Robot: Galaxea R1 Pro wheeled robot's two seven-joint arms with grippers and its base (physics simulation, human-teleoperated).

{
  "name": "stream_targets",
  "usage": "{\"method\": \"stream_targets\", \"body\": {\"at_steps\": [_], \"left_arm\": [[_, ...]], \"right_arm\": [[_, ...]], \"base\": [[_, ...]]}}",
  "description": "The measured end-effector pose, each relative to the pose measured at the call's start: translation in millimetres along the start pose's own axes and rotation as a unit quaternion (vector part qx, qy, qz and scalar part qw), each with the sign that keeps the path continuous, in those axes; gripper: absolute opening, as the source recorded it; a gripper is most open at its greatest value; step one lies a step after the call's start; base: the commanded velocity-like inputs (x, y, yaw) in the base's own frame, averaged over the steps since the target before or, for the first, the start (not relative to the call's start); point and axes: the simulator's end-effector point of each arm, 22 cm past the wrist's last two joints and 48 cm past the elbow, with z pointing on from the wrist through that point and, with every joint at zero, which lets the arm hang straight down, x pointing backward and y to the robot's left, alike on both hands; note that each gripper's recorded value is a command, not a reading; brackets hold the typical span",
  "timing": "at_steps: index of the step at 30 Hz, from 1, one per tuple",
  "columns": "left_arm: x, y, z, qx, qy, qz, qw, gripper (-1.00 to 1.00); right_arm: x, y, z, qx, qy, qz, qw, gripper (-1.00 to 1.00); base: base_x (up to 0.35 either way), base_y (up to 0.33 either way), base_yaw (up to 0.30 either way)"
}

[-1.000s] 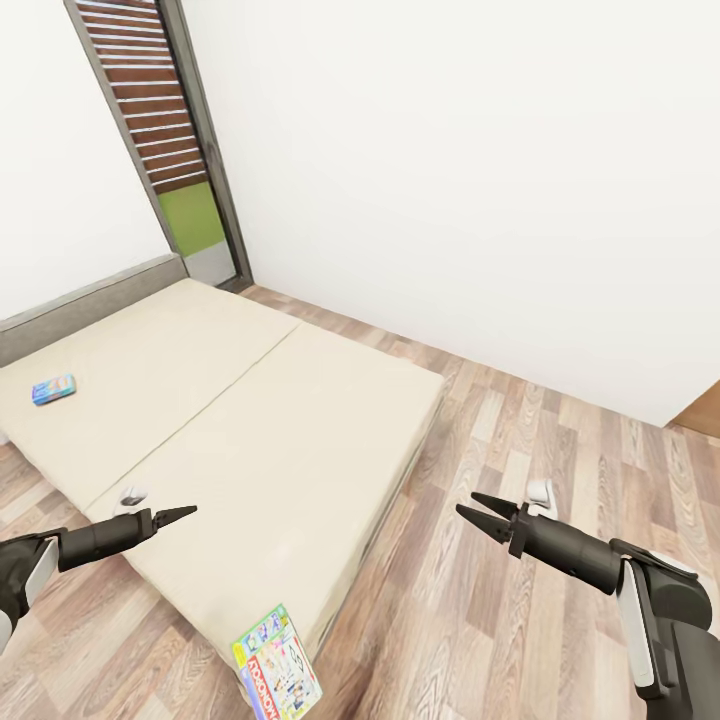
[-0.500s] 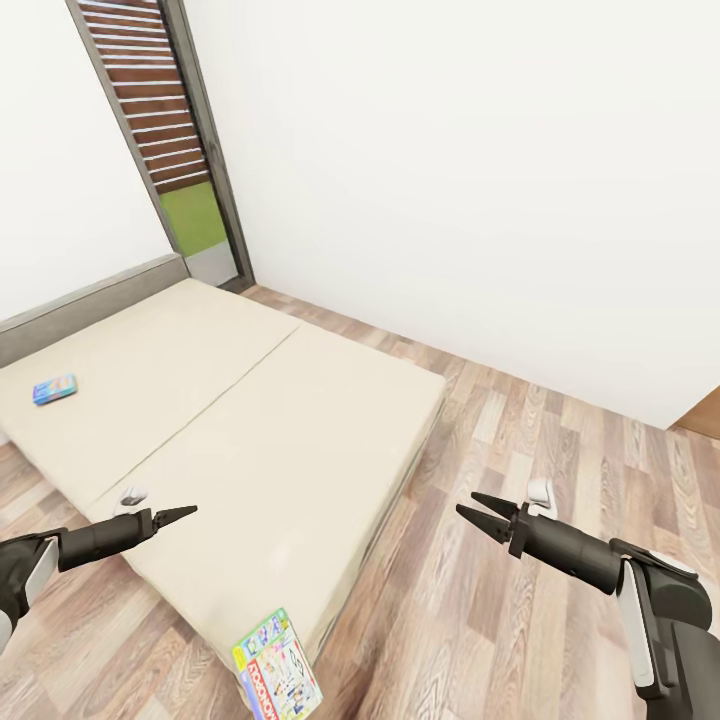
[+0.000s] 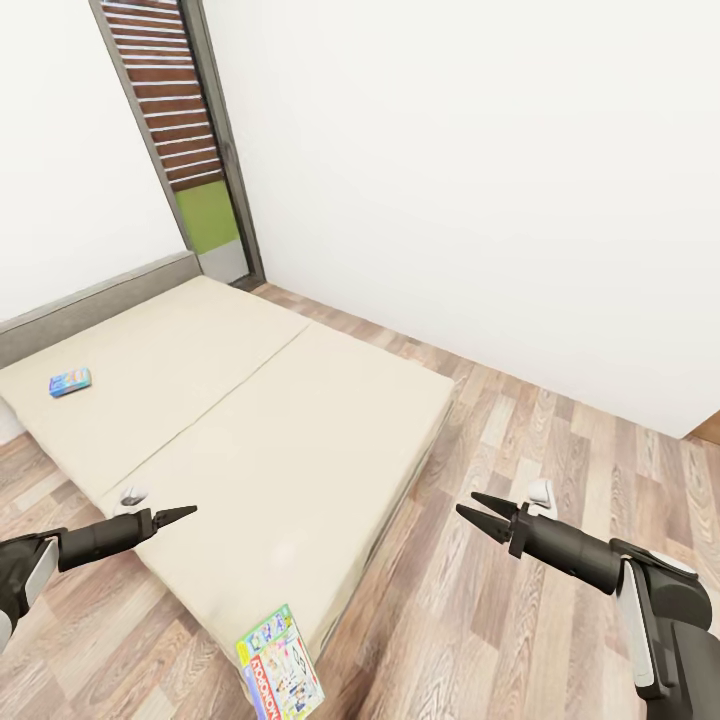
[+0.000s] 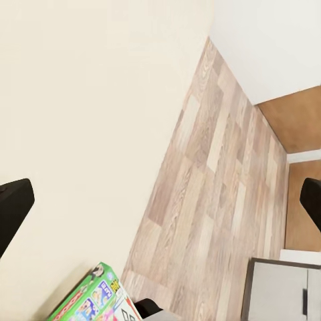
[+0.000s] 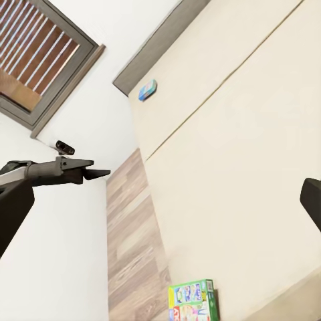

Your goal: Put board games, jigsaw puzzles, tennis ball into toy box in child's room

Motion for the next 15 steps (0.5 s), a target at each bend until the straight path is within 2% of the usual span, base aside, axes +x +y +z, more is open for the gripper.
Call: {"method": "stream_targets", "body": {"at_steps": [5,15], "left_arm": [[0.0,0.1,0.0,0.0,0.0,0.0,1.0,1.0],[0.1,0.0,-0.1,0.0,0.0,0.0,1.0,1.0]], "right_arm": [[0.0,0.0,0.0,0.0,0.0,0.0,1.0,1.0],[0.0,0.1,0.0,0.0,0.0,0.0,1.0,1.0]], "base": [[0.0,-0.003,0.026],[0.033,-0.039,0.131]]}}
